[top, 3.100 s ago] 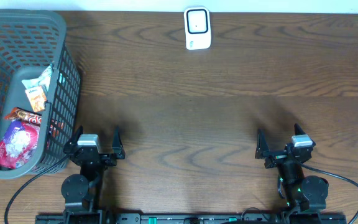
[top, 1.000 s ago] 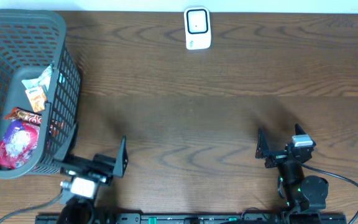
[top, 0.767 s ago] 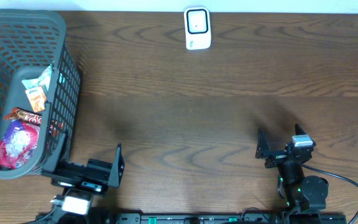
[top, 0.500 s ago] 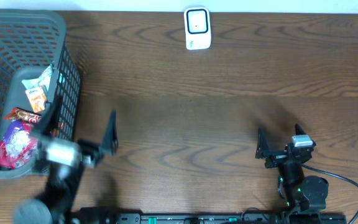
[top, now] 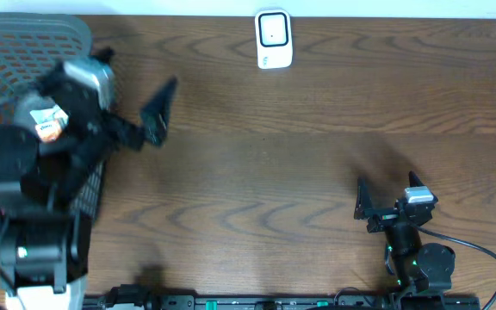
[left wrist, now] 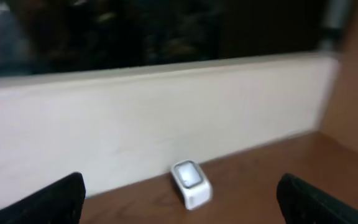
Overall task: Scan the item barcode
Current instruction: 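Reach the left gripper into the basket and grasp the purple soap pack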
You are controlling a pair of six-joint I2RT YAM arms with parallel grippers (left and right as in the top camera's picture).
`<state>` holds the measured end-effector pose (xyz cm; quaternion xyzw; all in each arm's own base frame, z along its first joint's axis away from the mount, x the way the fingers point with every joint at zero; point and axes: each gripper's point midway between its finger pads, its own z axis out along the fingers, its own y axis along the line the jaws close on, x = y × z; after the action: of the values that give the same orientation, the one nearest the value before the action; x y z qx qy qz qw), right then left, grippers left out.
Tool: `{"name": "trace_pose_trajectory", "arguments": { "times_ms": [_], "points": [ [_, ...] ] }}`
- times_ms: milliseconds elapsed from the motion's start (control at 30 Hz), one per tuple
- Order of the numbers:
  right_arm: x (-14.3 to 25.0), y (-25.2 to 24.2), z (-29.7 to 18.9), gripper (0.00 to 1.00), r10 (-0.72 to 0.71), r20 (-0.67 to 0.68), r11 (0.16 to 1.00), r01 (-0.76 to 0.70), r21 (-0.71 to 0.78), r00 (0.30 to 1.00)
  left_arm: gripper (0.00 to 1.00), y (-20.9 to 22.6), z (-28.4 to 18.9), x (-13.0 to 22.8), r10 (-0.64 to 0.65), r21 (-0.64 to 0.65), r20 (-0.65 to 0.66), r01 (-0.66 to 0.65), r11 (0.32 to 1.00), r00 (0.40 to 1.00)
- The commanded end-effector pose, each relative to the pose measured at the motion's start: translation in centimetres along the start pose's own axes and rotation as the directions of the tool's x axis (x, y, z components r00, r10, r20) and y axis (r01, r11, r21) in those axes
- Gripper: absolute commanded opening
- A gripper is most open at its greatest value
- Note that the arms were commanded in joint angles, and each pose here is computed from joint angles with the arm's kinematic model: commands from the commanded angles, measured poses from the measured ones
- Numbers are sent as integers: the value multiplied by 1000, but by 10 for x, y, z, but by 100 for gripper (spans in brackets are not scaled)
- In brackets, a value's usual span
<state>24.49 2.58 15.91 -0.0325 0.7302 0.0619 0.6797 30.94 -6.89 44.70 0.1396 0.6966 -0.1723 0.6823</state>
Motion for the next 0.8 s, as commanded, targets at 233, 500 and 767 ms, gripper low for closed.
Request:
{"name": "trace_pose_trajectory", "arguments": {
  "times_ms": [233, 500, 767],
  "points": [
    [1, 2, 0, 99, -15, 1, 1000, 15, -6, 1000, 98, 179, -28, -28, -224, -772, -84, 79, 631, 971],
    [1, 2, 0, 99, -15, 1, 1000, 15, -6, 1000, 98, 260, -30, 29, -608, -769, -37, 366, 525, 793],
    [1, 2, 0, 99, -15, 1, 1000, 15, -6, 1000, 98, 296, -53, 118, -809, -874, -45, 370, 317, 586]
  ]
}}
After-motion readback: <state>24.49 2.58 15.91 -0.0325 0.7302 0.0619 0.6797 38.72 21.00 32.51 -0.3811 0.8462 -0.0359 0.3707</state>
